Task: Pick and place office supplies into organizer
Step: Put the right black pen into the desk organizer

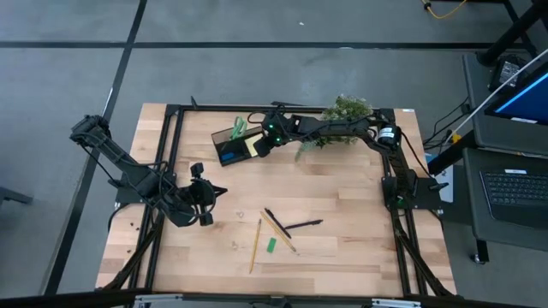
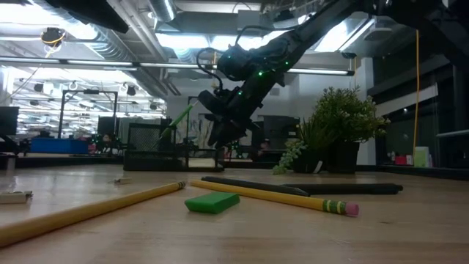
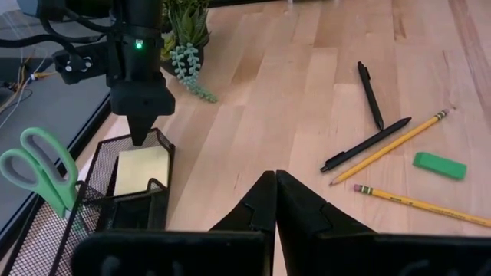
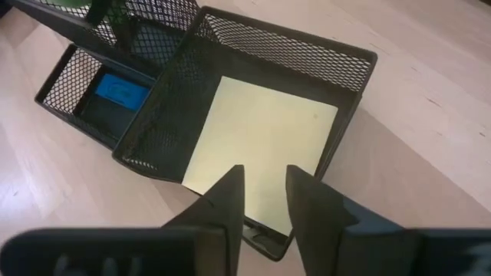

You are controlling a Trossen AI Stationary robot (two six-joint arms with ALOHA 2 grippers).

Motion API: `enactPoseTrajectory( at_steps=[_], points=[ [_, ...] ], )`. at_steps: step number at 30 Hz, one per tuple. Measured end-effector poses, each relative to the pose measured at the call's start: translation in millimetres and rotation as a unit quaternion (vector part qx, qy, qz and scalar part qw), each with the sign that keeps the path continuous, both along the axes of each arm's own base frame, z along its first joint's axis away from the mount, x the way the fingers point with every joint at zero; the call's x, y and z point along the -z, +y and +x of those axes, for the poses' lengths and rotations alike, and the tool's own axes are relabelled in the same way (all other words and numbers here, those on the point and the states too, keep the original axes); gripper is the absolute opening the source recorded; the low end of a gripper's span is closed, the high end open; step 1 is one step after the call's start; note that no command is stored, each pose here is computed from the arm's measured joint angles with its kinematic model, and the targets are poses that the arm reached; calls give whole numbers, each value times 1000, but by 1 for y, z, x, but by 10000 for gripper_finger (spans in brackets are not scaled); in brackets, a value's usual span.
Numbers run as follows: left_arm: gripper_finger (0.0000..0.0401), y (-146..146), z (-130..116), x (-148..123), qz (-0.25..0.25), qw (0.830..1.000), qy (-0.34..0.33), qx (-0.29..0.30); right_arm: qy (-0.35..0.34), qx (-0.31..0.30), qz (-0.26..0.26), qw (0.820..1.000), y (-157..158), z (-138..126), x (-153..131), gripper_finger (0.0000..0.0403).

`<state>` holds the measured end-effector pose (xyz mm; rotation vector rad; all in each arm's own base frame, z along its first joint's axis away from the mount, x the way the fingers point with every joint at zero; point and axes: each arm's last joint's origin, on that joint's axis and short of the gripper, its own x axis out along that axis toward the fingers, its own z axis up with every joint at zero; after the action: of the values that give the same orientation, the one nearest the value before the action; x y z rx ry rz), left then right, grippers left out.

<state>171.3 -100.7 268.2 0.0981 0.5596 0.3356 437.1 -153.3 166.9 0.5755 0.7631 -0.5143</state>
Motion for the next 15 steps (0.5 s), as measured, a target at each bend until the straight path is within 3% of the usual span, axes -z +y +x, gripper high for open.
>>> enactPoseTrajectory(
  at_steps=[8,15],
  points=[
    [2,0,0,0,-1,1000,0,0,-21,-33,-10,999,0,3,-5,108],
    [2,0,0,0,-1,1000,0,0,-25,-68,-18,997,3,-1,-20,53]
  ],
)
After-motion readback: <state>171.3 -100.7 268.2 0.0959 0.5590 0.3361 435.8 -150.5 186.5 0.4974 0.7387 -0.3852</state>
